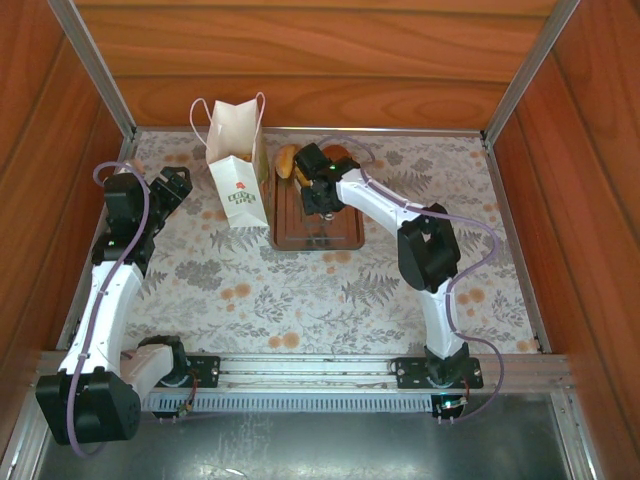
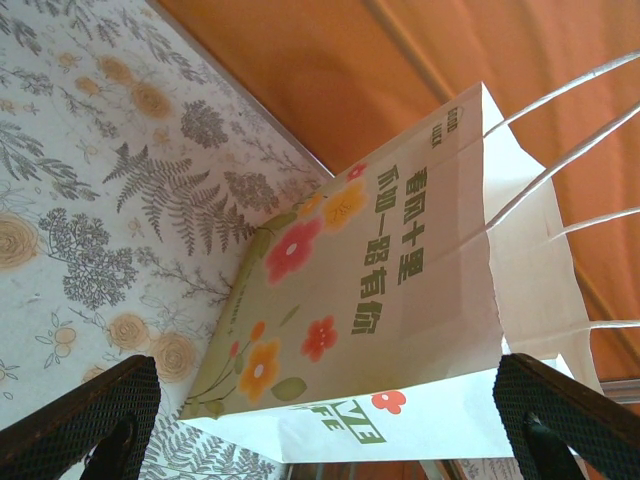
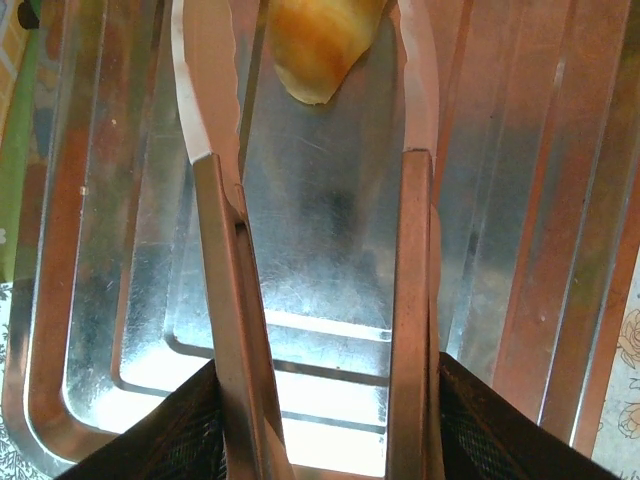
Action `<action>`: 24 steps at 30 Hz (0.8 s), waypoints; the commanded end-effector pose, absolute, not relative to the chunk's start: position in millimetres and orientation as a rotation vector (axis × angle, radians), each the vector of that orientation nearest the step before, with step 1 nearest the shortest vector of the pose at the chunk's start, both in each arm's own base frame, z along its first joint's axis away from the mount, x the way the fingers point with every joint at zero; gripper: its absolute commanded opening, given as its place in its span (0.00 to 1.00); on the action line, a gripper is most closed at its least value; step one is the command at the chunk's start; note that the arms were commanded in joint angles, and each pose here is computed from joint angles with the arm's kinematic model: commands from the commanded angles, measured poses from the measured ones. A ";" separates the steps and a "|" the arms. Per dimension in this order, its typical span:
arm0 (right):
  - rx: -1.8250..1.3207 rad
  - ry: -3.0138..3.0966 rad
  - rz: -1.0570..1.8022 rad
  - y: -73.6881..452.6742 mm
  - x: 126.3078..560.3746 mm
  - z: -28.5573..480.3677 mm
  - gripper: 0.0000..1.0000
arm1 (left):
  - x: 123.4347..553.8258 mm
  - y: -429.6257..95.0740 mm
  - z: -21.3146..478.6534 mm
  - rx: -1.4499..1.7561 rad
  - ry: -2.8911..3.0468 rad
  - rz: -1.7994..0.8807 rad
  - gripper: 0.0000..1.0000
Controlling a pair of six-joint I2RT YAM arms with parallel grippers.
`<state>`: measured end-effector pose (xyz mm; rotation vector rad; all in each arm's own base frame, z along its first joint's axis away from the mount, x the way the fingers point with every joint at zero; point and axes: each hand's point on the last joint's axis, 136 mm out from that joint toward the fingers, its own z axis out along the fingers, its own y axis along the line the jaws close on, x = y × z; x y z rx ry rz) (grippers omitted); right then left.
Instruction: Place the fake bread into the paper bag
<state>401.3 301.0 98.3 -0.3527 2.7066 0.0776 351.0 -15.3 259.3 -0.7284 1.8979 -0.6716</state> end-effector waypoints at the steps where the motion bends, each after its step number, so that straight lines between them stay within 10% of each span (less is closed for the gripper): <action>1: -0.324 2.666 0.050 306.3 409.6 105.3 0.52 | 348.4 -14.2 260.7 -0.721 1.887 -0.677 0.92; 24: -0.376 2.725 -0.022 303.3 398.7 77.6 0.51 | 348.0 -13.5 257.3 -0.731 1.894 -0.676 0.92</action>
